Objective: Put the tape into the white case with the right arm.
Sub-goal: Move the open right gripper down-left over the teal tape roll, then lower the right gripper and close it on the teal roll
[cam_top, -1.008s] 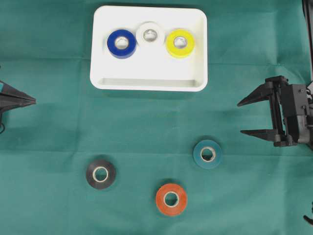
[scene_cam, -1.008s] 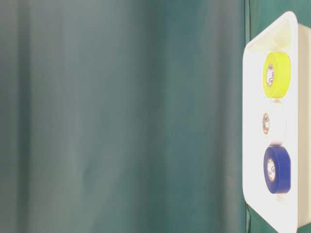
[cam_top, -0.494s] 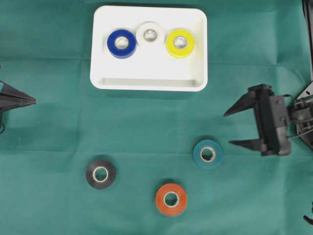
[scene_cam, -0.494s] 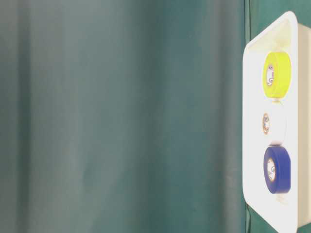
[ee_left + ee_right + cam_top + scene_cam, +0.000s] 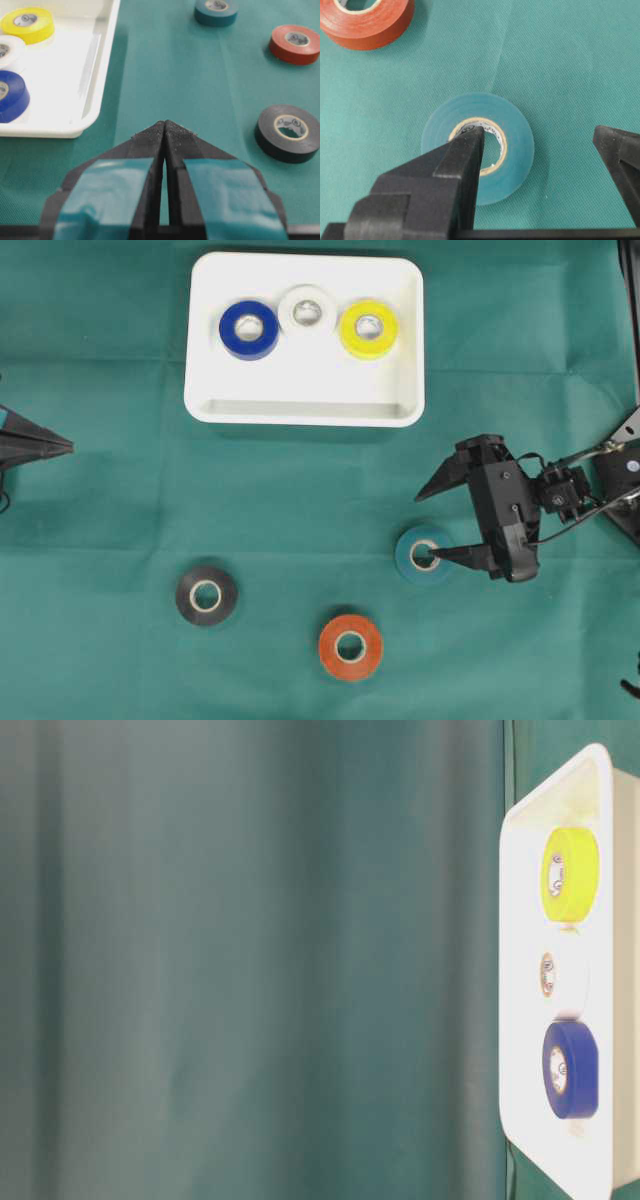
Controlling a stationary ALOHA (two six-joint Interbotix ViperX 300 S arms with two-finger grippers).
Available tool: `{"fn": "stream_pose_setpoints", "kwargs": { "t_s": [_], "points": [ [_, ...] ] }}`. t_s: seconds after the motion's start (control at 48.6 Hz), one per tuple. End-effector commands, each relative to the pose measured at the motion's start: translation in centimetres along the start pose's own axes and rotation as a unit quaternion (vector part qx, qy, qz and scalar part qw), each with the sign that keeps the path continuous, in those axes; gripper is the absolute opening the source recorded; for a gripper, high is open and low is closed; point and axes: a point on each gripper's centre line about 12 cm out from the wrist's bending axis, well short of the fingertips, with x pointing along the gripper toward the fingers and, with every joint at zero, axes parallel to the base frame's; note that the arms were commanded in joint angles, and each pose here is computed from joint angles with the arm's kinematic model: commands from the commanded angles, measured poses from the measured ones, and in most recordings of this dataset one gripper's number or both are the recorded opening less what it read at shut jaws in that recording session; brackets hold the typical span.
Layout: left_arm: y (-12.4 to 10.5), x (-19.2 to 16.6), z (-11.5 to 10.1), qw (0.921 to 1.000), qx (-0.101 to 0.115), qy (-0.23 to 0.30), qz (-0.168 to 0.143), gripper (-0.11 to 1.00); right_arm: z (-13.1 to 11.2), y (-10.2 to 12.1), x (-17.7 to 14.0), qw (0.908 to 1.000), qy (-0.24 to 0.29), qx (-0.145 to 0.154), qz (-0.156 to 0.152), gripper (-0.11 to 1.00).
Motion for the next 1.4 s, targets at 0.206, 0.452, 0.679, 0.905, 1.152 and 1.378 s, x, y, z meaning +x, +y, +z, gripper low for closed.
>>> {"fn": "stream_pose_setpoints", "kwargs": {
  "t_s": [0.206,0.452,0.679,0.905,1.152,1.378],
  "points": [
    [0.0,0.1,0.4,1.0,0.0,-0.004,0.001,0.0,0.8,0.2,0.1,0.9999,-0.011,-0.003,0.004,0.68],
    [0.0,0.1,0.4,1.0,0.0,-0.004,0.0,0.0,0.1,0.0,1.4,0.9999,0.013,0.001,0.001,0.68],
    [0.0,0.1,0.4,1.0,0.0,-0.003,0.001,0.0,-0.2,-0.1,2.7,0.9995,0.03,0.003,-0.002,0.68],
    [0.0,0.1,0.4,1.0,0.0,-0.004,0.001,0.0,-0.4,-0.2,3.2,0.9992,0.038,0.006,-0.003,0.68],
    [0.0,0.1,0.4,1.0,0.0,-0.003,0.001,0.0,-0.3,-0.2,3.2,0.9993,0.037,0.005,-0.003,0.63],
    [0.0,0.1,0.4,1.0,0.0,-0.004,0.0,0.0,-0.3,-0.3,3.3,0.9988,0.047,0.006,-0.009,0.26]
  ]
}}
